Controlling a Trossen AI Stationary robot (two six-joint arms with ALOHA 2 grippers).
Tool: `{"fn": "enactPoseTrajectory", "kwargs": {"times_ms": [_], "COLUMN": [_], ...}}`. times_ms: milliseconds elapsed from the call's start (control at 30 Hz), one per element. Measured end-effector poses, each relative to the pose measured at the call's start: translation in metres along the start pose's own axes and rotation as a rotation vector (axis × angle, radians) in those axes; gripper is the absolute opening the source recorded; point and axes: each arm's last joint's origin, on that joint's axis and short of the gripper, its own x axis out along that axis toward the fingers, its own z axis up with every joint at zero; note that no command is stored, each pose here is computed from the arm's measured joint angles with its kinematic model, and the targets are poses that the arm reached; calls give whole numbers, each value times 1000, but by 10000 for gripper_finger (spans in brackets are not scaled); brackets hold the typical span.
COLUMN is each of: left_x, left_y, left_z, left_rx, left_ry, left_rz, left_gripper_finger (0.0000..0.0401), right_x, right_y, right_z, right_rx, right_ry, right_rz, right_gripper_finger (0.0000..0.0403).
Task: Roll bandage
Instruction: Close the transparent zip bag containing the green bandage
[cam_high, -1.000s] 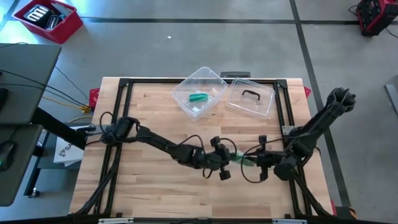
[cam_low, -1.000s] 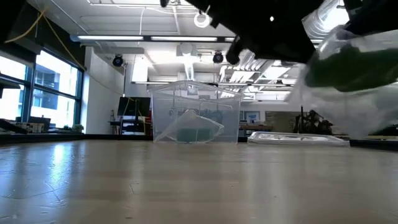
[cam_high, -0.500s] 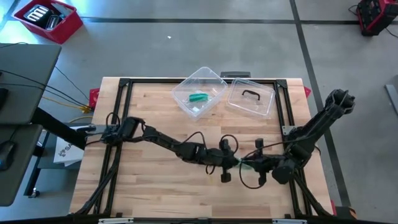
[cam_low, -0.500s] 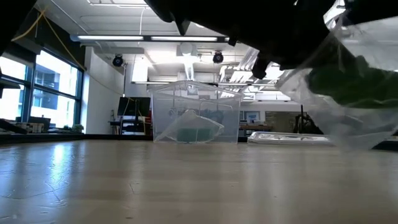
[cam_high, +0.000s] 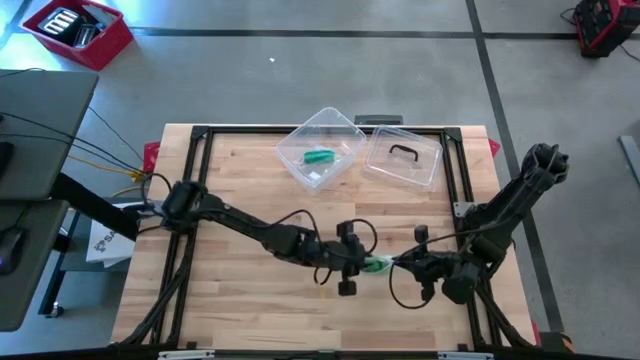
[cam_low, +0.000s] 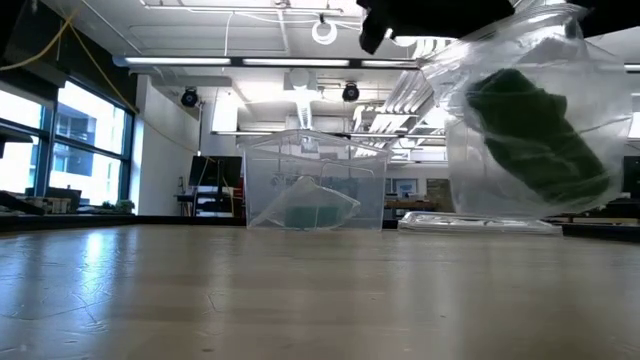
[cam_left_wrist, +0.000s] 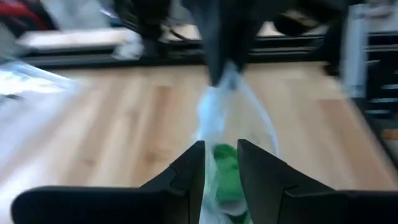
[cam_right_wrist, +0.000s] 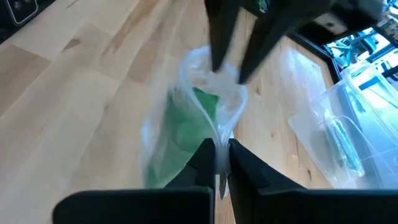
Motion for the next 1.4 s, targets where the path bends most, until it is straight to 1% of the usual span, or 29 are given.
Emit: {"fn": "enactPoseTrajectory", "kwargs": {"times_ms": [67, 133, 200, 267, 367, 500, 600, 667, 767, 833, 967, 1067, 1167, 1267, 1333, 1400], "left_x": [-1, -3, -3, -2, 0, 4, 14, 22, 33, 35, 37, 38, 38, 38, 37, 36], "left_y": [-4, -8, -9, -11, -9, 0, 6, 9, 14, 14, 14, 14, 15, 13, 10, 6], "left_z": [0, 4, 7, 8, 10, 17, 11, 5, -6, -10, -18, -24, -26, -27, -27, -28], "left_rx": [49, 71, 86, 114, 135, 158, 169, 169, 155, 164, 187, 195, 191, 221, 241, 251], "left_ry": [-27, -70, -106, -115, -141, -205, -202, -185, -147, -112, -51, 0, 27, 31, 29, 29], "left_rz": [65, 97, 92, 60, 13, 34, 56, 66, 77, 78, 91, 91, 102, 98, 92, 87], "left_gripper_finger": [92, 92, 93, 101, 126, 176, 207, 219, 223, 221, 204, 176, 135, 86, 51, 17], "right_x": [1, 2, 2, 4, 8, 14, 18, 21, 24, 27, 29, 30, 30, 30, 30, 28], "right_y": [1, 1, 1, 0, -4, -10, -14, -16, -20, -22, -24, -25, -25, -25, -24, -25], "right_z": [-1, -2, -2, -2, -2, -1, 0, 1, 2, 1, 1, 1, 1, 1, 2, 2], "right_rx": [-6, -8, -4, 41, 125, 193, 226, 247, 295, 323, 359, 364, 368, 357, 341, 332], "right_ry": [10, 13, 14, 21, 42, 63, 62, 63, 73, 92, 102, 110, 111, 111, 108, 105], "right_rz": [-2, -5, -6, -5, 10, 4, 6, 23, 46, 57, 84, 104, 111, 112, 113, 114], "right_gripper_finger": [6, 6, 6, 6, 6, 6, 6, 6, 7, 7, 7, 7, 7, 9, 16, 33]}}
